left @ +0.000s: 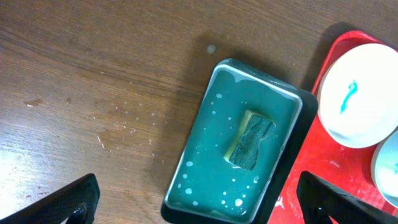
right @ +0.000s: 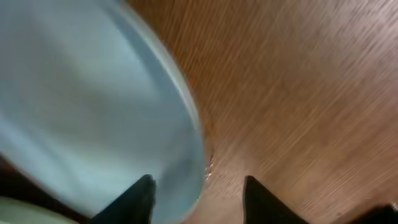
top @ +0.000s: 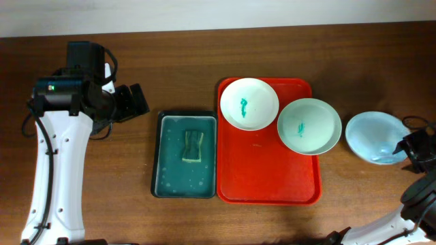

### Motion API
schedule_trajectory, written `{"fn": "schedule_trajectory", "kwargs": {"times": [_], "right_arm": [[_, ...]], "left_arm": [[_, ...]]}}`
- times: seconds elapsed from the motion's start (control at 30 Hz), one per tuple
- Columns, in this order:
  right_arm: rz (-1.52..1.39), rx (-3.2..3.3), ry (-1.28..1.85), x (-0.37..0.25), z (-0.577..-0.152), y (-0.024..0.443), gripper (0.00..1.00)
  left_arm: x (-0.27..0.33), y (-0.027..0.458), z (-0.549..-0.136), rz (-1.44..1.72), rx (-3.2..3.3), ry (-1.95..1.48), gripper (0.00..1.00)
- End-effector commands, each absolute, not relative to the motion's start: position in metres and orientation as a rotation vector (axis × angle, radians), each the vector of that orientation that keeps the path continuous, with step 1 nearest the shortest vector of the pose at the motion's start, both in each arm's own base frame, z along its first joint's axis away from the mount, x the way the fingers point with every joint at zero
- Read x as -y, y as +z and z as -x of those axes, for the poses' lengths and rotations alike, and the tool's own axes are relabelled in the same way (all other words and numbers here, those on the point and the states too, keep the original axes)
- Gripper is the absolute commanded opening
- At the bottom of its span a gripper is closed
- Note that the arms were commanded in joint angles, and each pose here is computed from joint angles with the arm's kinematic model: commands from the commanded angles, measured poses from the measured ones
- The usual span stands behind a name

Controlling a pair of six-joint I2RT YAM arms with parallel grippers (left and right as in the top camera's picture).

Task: Clean dirty plates on tray and stack at the side
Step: 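Move the right gripper to the mint green plate rim and grip it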

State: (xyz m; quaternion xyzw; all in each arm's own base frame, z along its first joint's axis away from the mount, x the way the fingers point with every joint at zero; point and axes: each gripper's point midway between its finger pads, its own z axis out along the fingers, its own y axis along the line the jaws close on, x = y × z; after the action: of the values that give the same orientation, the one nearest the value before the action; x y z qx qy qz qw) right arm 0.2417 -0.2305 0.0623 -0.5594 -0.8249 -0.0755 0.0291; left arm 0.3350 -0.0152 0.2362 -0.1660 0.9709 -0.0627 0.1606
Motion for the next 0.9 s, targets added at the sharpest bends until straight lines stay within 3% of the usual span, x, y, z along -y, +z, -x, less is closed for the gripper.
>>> {"fn": "schedule_trajectory", "kwargs": {"times": [0.0, 0.23, 0.27, 0.3, 0.33, 0.37, 0.43, 0.6, 0.67, 0.8, 0.87], "right_arm": [[1.611, 2.717, -0.419, 0.205, -0.269, 0.088, 0.64], [0.980, 3.298, -0.389, 0.118, -0.316, 0.179, 0.65], [0.889, 3.345, -0.349, 0.103, -0.321, 0.185, 0.71], [0.824, 3.372, -0.317, 0.094, -0.327, 0.185, 0.87], [0.780, 3.388, -0.283, 0.089, -0.331, 0.184, 0.93], [0.729, 3.398, -0.218, 0.086, -0.336, 0.178, 0.93], [0.693, 3.381, -0.122, 0.089, -0.345, 0.158, 0.83], [0.621, 3.356, -0.110, 0.099, -0.373, 0.105, 0.83], [0.573, 3.309, -0.117, 0.100, -0.376, 0.078, 0.77], [0.566, 3.225, -0.130, 0.098, -0.371, 0.049, 0.47], [0.565, 3.199, -0.128, 0.098, -0.367, 0.042, 0.44]], "left_arm": [[0.015, 0.243, -0.336, 0.475, -2.753, -0.192, 0.99], [0.015, 0.243, -0.336, 0.475, -2.753, -0.192, 0.99], [0.015, 0.243, -0.336, 0.475, -2.753, -0.192, 0.99], [0.015, 0.243, -0.335, 0.475, -2.753, -0.192, 0.99], [0.015, 0.243, -0.336, 0.475, -2.753, -0.192, 0.99], [0.015, 0.243, -0.336, 0.475, -2.753, -0.192, 0.99], [0.015, 0.243, -0.336, 0.475, -2.753, -0.192, 0.99], [0.015, 0.243, -0.336, 0.475, -2.753, -0.192, 1.00], [0.015, 0.243, -0.336, 0.475, -2.753, -0.192, 0.99], [0.015, 0.243, -0.336, 0.475, -2.753, -0.192, 0.99], [0.015, 0.243, -0.336, 0.475, -2.753, -0.192, 0.99]]}}
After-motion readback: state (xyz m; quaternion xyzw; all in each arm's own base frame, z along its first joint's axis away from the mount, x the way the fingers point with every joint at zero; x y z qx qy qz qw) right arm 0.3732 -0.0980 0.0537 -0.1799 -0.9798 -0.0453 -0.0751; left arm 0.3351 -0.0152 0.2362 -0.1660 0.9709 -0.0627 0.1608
